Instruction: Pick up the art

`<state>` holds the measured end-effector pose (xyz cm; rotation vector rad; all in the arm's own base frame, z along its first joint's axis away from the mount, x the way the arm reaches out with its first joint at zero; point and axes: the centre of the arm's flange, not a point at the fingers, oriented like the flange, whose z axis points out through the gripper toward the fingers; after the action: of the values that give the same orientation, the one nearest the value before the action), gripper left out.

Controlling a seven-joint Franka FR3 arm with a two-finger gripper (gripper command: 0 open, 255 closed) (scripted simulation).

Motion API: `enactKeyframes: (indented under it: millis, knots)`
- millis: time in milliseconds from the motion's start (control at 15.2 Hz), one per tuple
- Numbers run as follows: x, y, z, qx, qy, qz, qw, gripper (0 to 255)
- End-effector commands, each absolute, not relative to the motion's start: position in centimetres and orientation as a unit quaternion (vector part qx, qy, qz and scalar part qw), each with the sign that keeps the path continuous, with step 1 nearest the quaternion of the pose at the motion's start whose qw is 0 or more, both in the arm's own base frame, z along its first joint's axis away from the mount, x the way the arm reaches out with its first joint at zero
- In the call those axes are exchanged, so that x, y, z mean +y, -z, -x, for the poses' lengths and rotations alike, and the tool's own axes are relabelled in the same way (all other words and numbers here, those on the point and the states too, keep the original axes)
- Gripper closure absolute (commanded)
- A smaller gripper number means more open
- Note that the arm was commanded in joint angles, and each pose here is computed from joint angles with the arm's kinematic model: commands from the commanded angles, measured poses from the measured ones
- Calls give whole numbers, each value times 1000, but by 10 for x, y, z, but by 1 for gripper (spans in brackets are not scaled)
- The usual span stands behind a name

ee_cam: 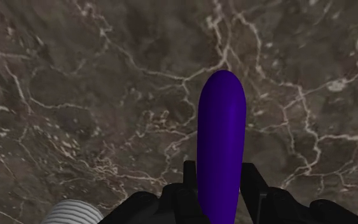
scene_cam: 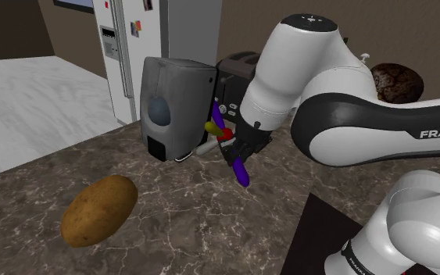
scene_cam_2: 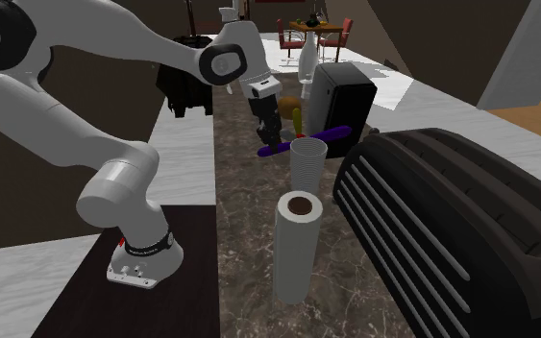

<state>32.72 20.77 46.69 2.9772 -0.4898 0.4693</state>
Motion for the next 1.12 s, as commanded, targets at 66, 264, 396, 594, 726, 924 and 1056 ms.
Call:
enactKeyframes:
  millis: [66, 264, 396, 594, 726, 924, 1056]
  knots:
    - [208, -466, -327, -160, -153, -974, 44, 255]
    - [207, -466, -328, -160, -153, -974, 44, 255]
    - [207, -477, -328, -160, -153, -974, 44, 255]
    - [207, -493, -328, -160, -153, -974, 44, 255]
    - [207, -503, -328, -160, -153, -974, 44, 255]
    - [207, -519, -328, -160, -153, -974, 44, 255]
    - [207, -530, -328, -160, -153, -974, 44, 255]
